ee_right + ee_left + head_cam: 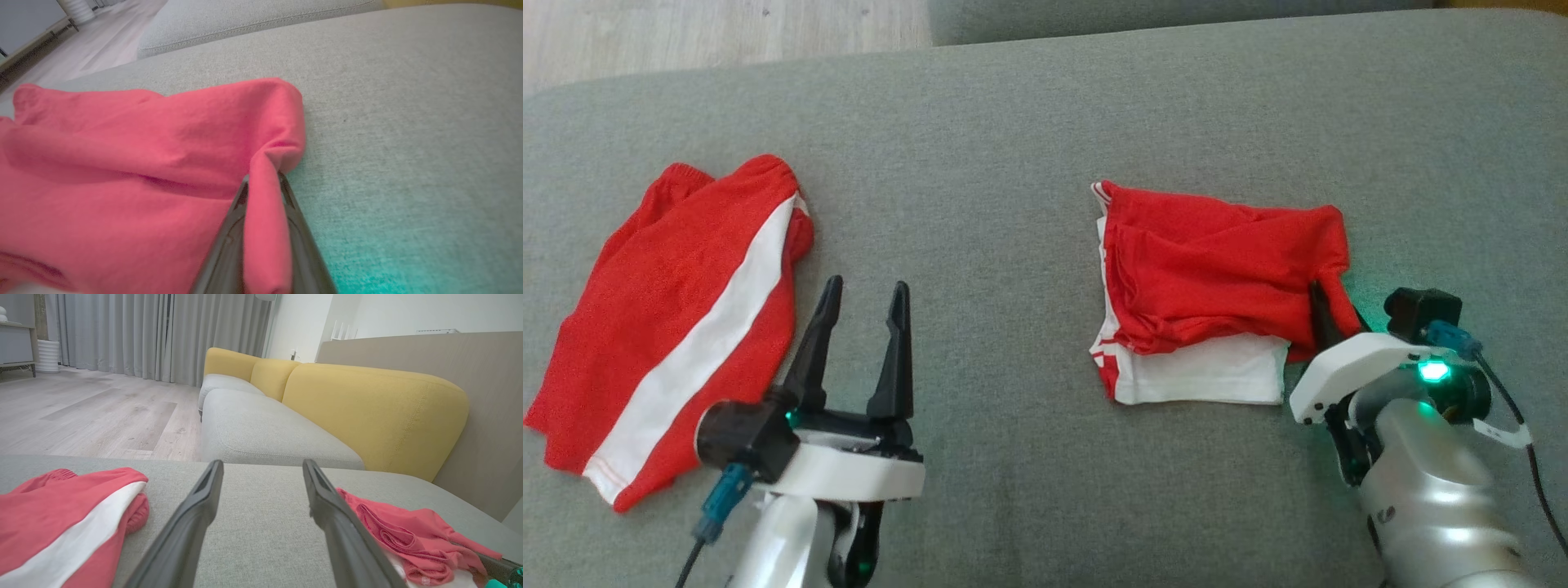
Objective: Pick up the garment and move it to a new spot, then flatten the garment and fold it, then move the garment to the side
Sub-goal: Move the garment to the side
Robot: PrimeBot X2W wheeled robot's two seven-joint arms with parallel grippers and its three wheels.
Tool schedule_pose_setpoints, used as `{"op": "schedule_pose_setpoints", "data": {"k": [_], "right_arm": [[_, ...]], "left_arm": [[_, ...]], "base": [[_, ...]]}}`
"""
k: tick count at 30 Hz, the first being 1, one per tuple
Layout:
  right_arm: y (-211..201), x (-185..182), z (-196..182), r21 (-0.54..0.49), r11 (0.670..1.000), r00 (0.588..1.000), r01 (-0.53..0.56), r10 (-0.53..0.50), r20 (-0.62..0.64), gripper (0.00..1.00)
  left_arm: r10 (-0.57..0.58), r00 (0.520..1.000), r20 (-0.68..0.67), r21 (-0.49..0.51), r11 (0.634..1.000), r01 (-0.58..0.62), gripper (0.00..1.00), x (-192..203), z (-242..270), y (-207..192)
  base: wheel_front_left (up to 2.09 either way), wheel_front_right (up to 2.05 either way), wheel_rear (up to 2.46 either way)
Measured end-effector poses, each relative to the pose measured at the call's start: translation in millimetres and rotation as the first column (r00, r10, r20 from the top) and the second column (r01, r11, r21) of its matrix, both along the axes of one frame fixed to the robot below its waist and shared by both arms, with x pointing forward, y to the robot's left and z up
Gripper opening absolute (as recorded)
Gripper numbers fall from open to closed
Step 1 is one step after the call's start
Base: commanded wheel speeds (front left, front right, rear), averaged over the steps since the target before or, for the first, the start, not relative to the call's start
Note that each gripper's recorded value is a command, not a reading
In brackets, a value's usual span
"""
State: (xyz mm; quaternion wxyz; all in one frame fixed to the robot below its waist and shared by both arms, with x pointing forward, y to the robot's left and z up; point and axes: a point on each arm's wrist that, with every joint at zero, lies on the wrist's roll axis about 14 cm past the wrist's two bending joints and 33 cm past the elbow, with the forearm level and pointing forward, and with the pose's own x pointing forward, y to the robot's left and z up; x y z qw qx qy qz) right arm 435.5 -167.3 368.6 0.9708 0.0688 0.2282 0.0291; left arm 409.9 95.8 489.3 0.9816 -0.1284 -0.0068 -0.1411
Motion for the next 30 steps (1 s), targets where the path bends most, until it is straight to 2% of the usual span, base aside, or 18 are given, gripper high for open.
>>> {"op": "schedule_pose_setpoints", "data": {"k": [5, 9, 16, 20, 25, 30], "right_arm": [[-11.1, 5.2, 9.7, -0.089, 0.996, 0.999, -0.024, 0.028, 0.039, 0.00], [-47.2, 11.4, 24.4, -0.189, 0.982, 0.996, 0.005, 0.011, 0.083, 0.00], [-113.9, 9.9, 34.3, -0.351, 0.935, 0.997, 0.047, -0.022, 0.074, 0.00], [-151.7, 18.5, 50.3, -0.437, 0.896, 0.996, 0.073, -0.042, 0.080, 0.00], [-187.0, 29.3, 68.7, -0.506, 0.856, 0.993, 0.108, -0.066, 0.101, 0.00], [-198.9, 40.6, 72.2, -0.521, 0.845, 0.992, 0.121, -0.081, 0.099, 0.00]], "left_arm": [[0.002, 1.000, 0.012, -0.002, 1.000, -0.002, 1.00, 4.2, 3.6, 0.2], [-0.003, 1.000, 0.013, -0.004, 1.000, 0.003, 1.00, 5.7, 3.9, -1.7], [-0.017, 1.000, 0.012, -0.011, 1.000, 0.018, 1.00, 9.8, 2.3, -7.1], [-0.025, 1.000, 0.013, -0.014, 1.000, 0.026, 1.00, 16.1, 1.1, -10.3], [-0.031, 0.999, 0.013, -0.018, 0.999, 0.032, 1.00, 24.8, -0.8, -12.9], [-0.029, 1.000, 0.004, -0.009, 1.000, 0.029, 1.00, 29.1, -6.2, -11.8]], "base": [[0.00, 0.00, 0.00], [0.00, 0.00, 0.00], [0.00, 0.00, 0.00], [0.00, 0.00, 0.00], [0.00, 0.00, 0.00], [0.00, 0.00, 0.00]]}}
